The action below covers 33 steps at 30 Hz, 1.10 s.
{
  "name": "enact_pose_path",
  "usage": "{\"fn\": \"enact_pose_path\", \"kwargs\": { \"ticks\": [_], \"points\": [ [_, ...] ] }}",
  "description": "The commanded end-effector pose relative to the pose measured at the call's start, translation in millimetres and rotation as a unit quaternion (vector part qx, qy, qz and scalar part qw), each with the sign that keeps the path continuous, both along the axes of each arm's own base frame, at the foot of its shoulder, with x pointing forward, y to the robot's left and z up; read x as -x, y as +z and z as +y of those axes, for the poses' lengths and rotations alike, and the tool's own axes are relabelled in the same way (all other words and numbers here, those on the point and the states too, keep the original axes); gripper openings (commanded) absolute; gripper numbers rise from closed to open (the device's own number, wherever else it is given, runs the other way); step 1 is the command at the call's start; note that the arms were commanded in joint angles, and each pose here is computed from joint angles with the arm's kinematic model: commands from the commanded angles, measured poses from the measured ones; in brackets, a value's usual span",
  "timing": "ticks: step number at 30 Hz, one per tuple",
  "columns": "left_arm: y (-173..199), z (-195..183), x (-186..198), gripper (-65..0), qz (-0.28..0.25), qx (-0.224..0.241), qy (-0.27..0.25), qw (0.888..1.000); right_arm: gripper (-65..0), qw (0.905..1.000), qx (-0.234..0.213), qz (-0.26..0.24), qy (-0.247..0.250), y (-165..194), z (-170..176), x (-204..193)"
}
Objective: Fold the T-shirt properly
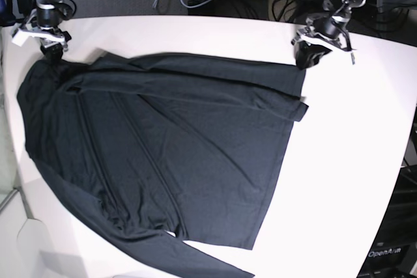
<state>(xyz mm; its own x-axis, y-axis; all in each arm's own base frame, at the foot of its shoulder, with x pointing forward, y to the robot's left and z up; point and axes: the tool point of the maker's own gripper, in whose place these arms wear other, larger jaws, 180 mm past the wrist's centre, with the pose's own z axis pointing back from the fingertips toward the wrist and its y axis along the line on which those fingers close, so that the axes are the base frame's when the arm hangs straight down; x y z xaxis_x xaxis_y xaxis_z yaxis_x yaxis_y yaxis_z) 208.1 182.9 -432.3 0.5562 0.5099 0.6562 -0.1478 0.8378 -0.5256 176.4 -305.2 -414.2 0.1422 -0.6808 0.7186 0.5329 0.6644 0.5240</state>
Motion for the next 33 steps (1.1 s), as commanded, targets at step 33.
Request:
{"fn": "enact_pose_path", "kwargs": {
  "ticks": [33],
  "points": [
    [-27,-23,-12,-63.2,0.029,0.049,-0.024,0.998,-41.1,0.9998,0.013,-0.014,-0.006,10,-8,2]
  ]
}}
